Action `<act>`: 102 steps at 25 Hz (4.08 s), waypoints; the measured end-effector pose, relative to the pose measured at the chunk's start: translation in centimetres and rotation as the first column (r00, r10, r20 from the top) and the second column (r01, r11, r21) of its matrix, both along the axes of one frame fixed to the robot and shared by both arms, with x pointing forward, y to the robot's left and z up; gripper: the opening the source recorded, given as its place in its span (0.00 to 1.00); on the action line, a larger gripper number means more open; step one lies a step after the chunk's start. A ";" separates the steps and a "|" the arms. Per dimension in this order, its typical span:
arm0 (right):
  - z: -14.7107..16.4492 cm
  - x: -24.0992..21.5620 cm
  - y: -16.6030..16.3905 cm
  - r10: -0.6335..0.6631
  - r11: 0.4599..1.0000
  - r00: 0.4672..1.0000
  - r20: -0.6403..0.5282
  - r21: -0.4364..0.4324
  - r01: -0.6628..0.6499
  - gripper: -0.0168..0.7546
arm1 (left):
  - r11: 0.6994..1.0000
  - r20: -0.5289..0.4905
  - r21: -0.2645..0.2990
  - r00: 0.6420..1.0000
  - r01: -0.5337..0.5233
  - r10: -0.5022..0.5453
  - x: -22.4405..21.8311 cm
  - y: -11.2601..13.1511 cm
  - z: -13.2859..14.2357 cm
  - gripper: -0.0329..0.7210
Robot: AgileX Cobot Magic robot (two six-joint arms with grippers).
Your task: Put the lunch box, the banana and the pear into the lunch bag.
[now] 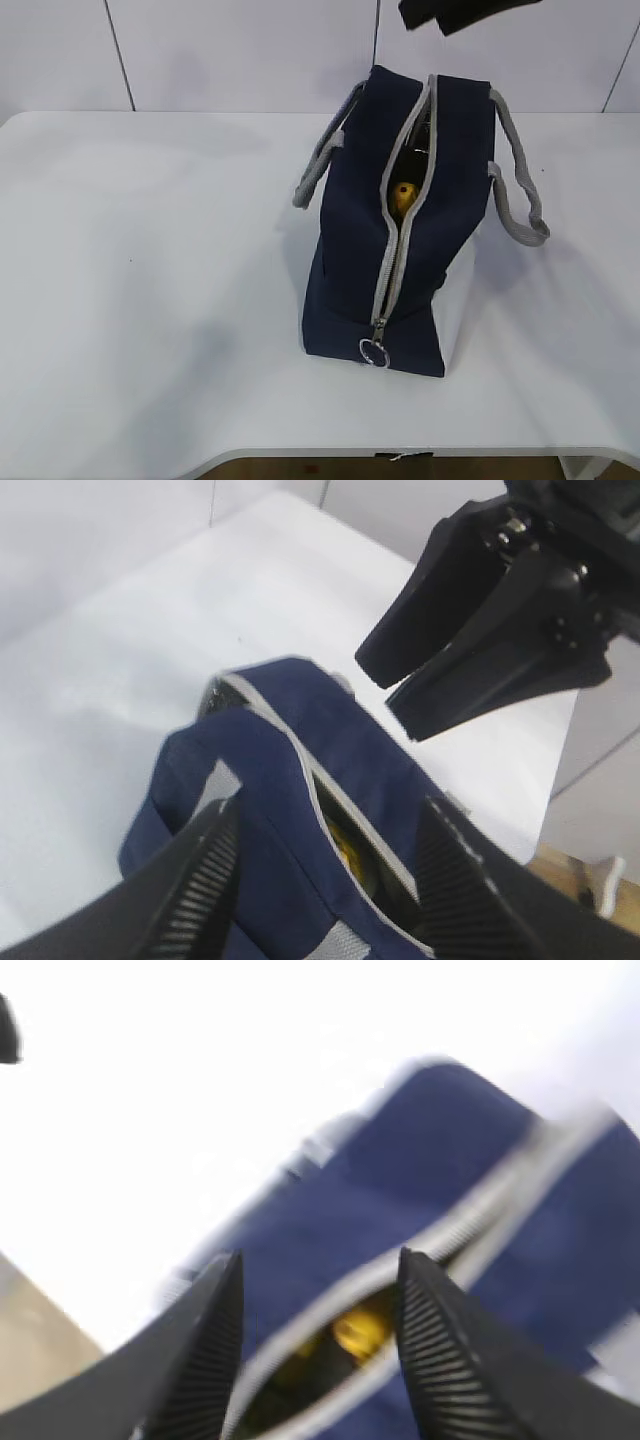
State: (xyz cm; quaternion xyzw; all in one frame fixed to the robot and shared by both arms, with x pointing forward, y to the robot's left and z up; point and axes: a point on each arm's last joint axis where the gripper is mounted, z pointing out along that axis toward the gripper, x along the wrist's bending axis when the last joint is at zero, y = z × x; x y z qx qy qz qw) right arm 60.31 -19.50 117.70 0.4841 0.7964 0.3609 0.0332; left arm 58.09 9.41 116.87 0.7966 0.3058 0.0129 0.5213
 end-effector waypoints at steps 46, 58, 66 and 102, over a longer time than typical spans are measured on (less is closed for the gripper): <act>14.9 -22.5 -4.2 -0.043 0.982 0.845 0.532 0.178 -0.062 0.54 | 0.908 0.408 0.053 0.839 -0.416 0.360 -13.0 12.8 13.8 0.58; 12.3 -24.0 -5.0 -0.202 0.965 0.804 0.559 0.255 0.066 0.54 | 0.905 0.364 0.046 0.851 -0.423 0.379 -17.3 13.7 11.6 0.58; 5.4 -22.7 -5.5 -0.221 0.970 0.827 0.518 0.201 0.134 0.52 | 0.918 0.375 0.069 0.863 -0.390 0.338 -18.4 13.1 10.7 0.58; -10.6 -21.2 -3.2 -0.032 0.988 0.822 0.569 0.144 -0.062 0.51 | 0.861 0.288 0.122 0.848 -0.493 0.445 -18.1 13.8 -0.5 0.58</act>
